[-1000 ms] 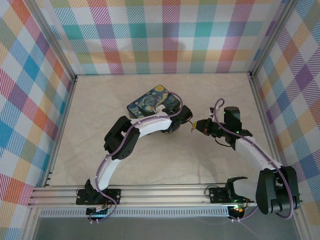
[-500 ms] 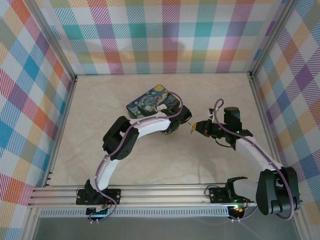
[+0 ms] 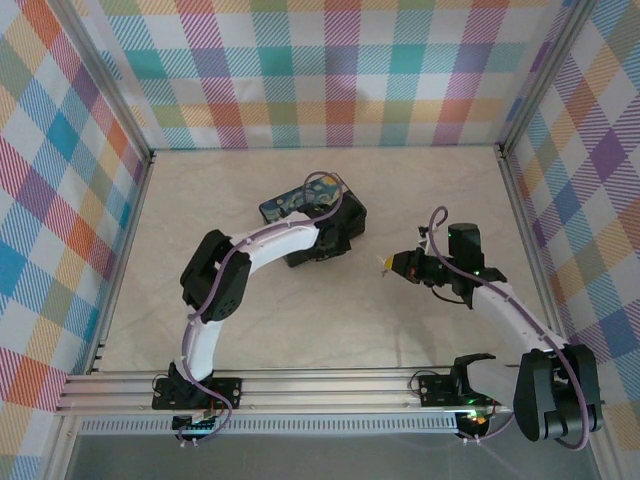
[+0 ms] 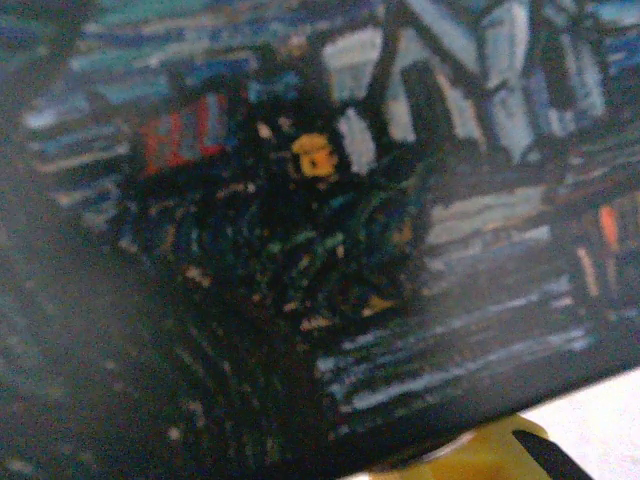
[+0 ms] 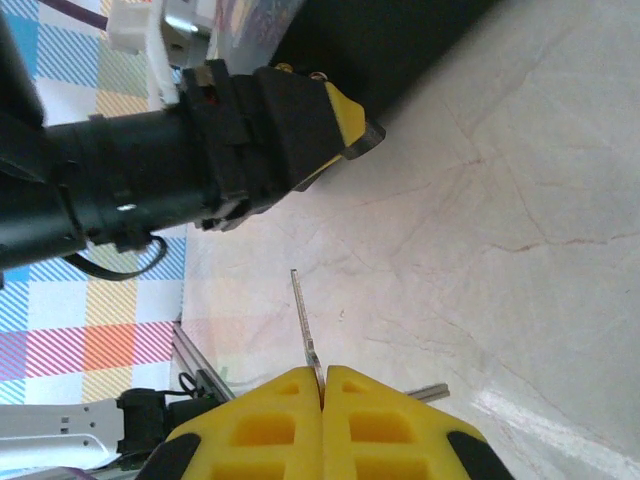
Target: Unlock a padlock with a key
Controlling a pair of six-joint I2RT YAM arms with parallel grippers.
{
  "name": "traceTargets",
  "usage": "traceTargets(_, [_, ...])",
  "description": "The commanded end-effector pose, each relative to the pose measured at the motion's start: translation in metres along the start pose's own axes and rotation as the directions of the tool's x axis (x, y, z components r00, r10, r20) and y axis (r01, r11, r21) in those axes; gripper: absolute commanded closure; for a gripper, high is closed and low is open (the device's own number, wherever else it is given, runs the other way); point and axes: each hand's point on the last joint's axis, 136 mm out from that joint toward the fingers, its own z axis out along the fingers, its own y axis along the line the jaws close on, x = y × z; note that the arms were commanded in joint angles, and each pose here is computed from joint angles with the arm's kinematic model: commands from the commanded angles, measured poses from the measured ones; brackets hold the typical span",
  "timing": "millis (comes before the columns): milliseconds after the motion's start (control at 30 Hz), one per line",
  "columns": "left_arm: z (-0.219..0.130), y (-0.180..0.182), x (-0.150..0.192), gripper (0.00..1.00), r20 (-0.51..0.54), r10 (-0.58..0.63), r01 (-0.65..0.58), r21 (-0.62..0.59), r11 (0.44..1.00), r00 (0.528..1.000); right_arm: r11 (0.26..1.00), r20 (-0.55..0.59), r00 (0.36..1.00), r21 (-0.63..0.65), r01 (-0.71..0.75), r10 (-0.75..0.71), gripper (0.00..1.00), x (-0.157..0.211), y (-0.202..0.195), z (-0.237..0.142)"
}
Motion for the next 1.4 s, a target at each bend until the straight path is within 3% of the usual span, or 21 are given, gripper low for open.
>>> traceTargets(0, [-0.046, -0.023, -0.005, 0.97, -0.093, 0.034, -0.017, 0.178, 0.984, 0.995, 0.998, -0.019, 1.0, -0.055, -0.004, 0.003, 1.0, 0.01, 0.009, 0.006])
traceTargets(133, [-0.062, -0.027, 0.0, 0.97, -0.202, 0.03, 0.024, 0.262, 0.965, 0.979, 0.995, -0.013, 0.999, -0.097, 0.033, -0.035, 0.99, 0.016, 0.02, 0.017])
traceTargets(267, [-0.078, -0.032, 0.002, 0.98, -0.316, -0.029, 0.14, 0.335, 0.932, 0.948, 0.989, -0.002, 0.996, -0.117, 0.093, -0.094, 0.99, 0.019, 0.033, 0.023])
traceTargets(400, [-0.097, -0.033, -0.006, 0.98, -0.353, -0.078, 0.215, 0.368, 0.905, 0.932, 0.981, 0.034, 0.99, -0.135, 0.139, -0.135, 0.98, 0.011, 0.045, 0.02])
traceTargets(567, [-0.106, -0.019, -0.014, 0.87, -0.268, -0.041, 0.127, 0.312, 0.942, 0.962, 0.988, 0.051, 0.987, -0.016, 0.151, -0.15, 0.98, 0.0, 0.038, 0.014])
traceTargets(700, [-0.081, -0.018, 0.006, 0.56, -0.193, -0.038, 0.079, 0.211, 0.974, 0.981, 0.99, 0.072, 0.992, 0.103, 0.096, -0.104, 0.98, -0.011, 0.016, 0.002])
traceTargets(867, [-0.036, -0.02, 0.013, 0.38, -0.079, -0.124, 0.132, 0.1, 0.986, 0.989, 0.982, 0.1, 0.992, 0.177, 0.064, -0.082, 0.98, -0.022, 0.004, -0.011])
traceTargets(1067, [-0.004, -0.024, -0.002, 0.28, 0.092, -0.114, 0.114, 0.01, 0.993, 0.989, 0.984, 0.099, 0.994, 0.175, 0.035, -0.053, 0.98, -0.019, -0.001, -0.013])
traceTargets(1367, [0.024, -0.032, -0.027, 0.29, 0.232, -0.113, 0.126, -0.04, 0.991, 0.966, 0.991, 0.066, 0.997, 0.13, 0.039, -0.048, 0.98, -0.017, 0.004, -0.007])
